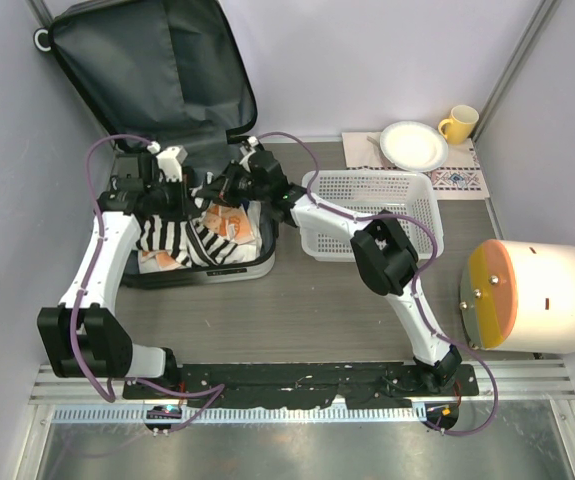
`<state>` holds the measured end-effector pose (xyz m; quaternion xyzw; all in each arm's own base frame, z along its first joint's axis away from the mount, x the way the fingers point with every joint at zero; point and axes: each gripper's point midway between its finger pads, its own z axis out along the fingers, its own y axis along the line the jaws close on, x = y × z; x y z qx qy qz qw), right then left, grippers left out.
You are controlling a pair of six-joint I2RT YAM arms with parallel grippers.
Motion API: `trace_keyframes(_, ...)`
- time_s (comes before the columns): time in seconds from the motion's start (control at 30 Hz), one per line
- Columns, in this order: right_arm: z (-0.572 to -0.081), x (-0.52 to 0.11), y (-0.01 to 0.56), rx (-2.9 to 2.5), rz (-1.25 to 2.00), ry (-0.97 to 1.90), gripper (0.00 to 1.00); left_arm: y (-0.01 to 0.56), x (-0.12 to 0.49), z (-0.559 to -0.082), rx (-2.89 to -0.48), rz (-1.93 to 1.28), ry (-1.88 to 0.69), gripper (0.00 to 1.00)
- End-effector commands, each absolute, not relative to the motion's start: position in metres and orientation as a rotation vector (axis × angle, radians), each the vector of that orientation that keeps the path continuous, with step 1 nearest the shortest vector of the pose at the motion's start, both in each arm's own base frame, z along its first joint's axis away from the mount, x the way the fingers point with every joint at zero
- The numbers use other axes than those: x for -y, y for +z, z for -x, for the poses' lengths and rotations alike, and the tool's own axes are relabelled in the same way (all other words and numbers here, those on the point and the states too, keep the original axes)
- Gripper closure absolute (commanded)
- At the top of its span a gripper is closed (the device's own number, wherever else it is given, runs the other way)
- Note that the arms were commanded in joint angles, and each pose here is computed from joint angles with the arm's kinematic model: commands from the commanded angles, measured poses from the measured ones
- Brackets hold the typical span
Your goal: Open, take out, and arrange the luggage
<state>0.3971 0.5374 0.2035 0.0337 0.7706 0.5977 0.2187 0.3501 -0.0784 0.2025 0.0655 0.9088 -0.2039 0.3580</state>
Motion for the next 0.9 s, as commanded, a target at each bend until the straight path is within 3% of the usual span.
trace_keyframes(0.0, -0.406, -0.538, 0.259, -1.945, -0.013, 1.706, 0.99, 0.228, 0.086, -0.341, -2.268, -0.255, -0.566, 0.94)
trace_keyframes(0.07, -0.41, -0.535, 0.267, -1.917, -0.001, 1.704, 0.99, 0.231, 0.083, -0.339, -2.272, -0.249, -0.539, 0.69)
trace_keyframes(0.1, -0.411, -0.533, 0.27, -1.908, 0.006, 1.696, 0.99, 0.232, 0.077, -0.34, -2.276, -0.235, -0.503, 0.41)
trace_keyframes(0.17, -0.417, -0.529, 0.272, -1.896, 0.009, 1.685, 0.99, 0.231, 0.073, -0.337, -2.285, -0.215, -0.473, 0.21)
trace_keyframes(0.2, -0.42, -0.527, 0.272, -1.893, 0.012, 1.677, 0.99, 0.229, 0.071, -0.335, -2.291, -0.216, -0.463, 0.18)
trace_keyframes(0.27, -0.427, -0.52, 0.271, -1.888, 0.01, 1.661, 0.99, 0.225, 0.069, -0.329, -2.297, -0.249, -0.444, 0.13)
trace_keyframes(0.4, -0.435, -0.512, 0.265, -1.9, -0.001, 1.64, 0.99, 0.203, 0.069, -0.303, -2.338, -0.431, -0.434, 0.12)
trace_keyframes(0.53, -0.426, -0.511, 0.254, -1.946, -0.016, 1.656, 0.99, 0.19, 0.069, -0.279, -2.33, -0.63, -0.414, 0.19)
trace_keyframes(0.73, -0.404, -0.512, 0.243, -2.01, -0.024, 1.681, 0.99, 0.182, 0.072, -0.271, -2.293, -0.688, -0.359, 0.29)
trace_keyframes(0.87, -0.395, -0.51, 0.237, -2.036, -0.026, 1.682, 0.99, 0.188, 0.081, -0.28, -2.256, -0.68, -0.33, 0.2)
